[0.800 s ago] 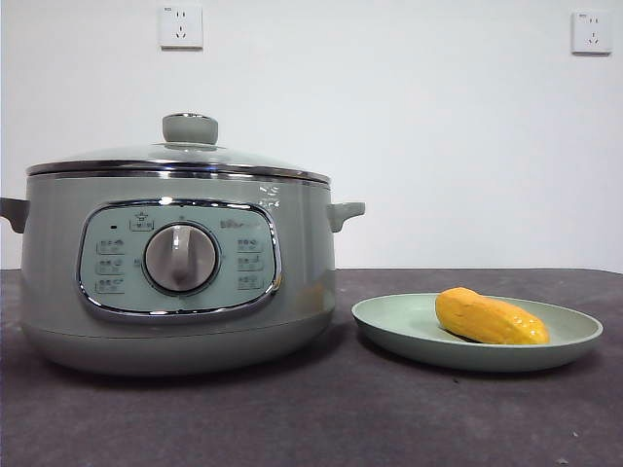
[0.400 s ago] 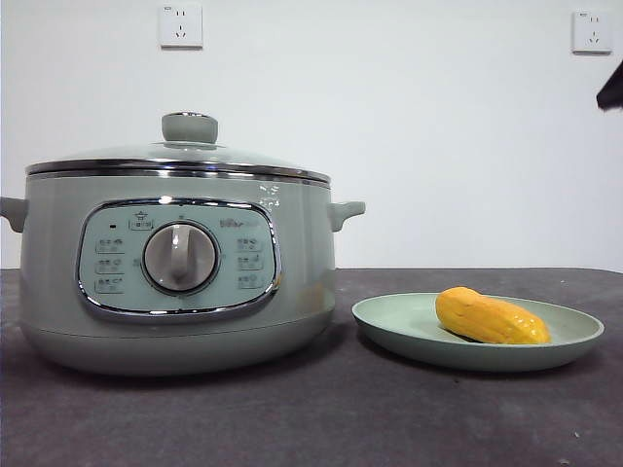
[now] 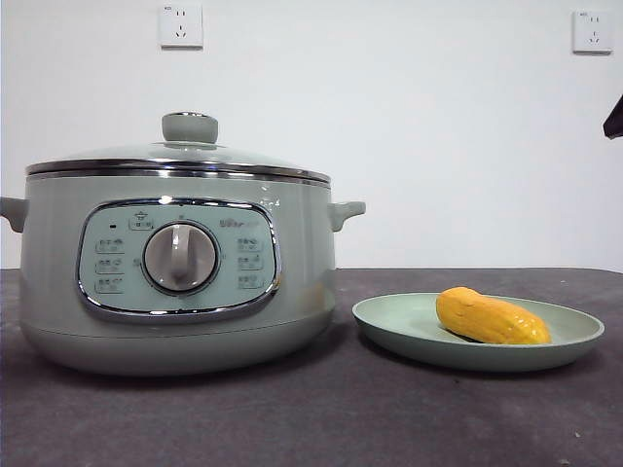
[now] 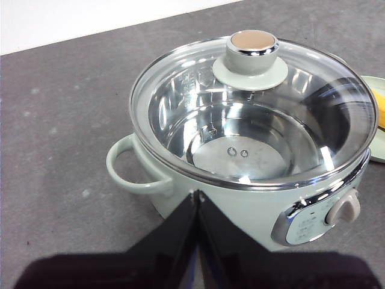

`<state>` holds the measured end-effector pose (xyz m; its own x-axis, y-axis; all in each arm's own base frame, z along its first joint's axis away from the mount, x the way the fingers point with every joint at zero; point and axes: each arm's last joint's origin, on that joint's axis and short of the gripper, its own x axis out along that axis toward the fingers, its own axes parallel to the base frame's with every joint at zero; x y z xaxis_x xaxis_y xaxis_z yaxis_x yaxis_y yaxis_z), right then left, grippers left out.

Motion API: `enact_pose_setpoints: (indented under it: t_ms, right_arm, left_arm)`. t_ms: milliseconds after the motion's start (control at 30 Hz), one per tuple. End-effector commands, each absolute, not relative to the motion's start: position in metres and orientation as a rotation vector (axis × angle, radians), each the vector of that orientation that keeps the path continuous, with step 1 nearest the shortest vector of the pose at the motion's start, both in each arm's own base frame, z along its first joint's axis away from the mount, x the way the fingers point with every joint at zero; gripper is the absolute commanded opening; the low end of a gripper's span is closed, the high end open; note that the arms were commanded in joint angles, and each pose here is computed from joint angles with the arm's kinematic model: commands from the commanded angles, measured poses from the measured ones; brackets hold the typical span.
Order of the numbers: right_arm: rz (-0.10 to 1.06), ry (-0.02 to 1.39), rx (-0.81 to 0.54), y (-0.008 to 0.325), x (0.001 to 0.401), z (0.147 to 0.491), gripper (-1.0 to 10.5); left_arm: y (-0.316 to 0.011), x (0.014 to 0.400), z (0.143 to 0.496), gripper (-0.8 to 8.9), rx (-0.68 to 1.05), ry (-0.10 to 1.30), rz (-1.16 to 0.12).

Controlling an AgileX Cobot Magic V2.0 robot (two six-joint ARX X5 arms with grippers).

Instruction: Take the corn out from the steamer,put the corn on the plate,close the lid

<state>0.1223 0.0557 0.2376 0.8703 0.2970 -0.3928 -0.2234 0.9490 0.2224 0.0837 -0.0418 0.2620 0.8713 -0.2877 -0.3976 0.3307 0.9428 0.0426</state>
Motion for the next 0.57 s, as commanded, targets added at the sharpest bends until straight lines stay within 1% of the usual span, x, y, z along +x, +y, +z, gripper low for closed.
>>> enact_pose_setpoints:
  t_ms: [33, 300, 367, 467, 567]
  right_arm:
    - [0.271, 0.451, 0.182, 0.056, 0.122, 0.234, 0.0]
    - [0.270, 0.451, 0.181, 0.056, 0.122, 0.234, 0.0]
    - [0.270, 0.453, 0.181, 0.056, 0.122, 0.234, 0.0]
    - [0.270, 0.454, 0.180, 0.056, 0.122, 0.234, 0.0]
    - [0.269, 0.455, 0.180, 0.056, 0.122, 0.234, 0.0]
  left_arm:
    - [-0.042, 0.084, 0.260, -0.04, 0.105, 0.400, -0.329]
    - [-0.041, 0.082, 0.261, -0.04, 0.117, 0.395, -0.334]
    - [-0.035, 0.076, 0.262, -0.03, 0.140, 0.362, -0.304]
    - [-0.024, 0.064, 0.265, -0.04, 0.102, 0.281, -0.273]
    - [-0.014, 0.059, 0.266, -0.03, 0.056, 0.154, -0.171]
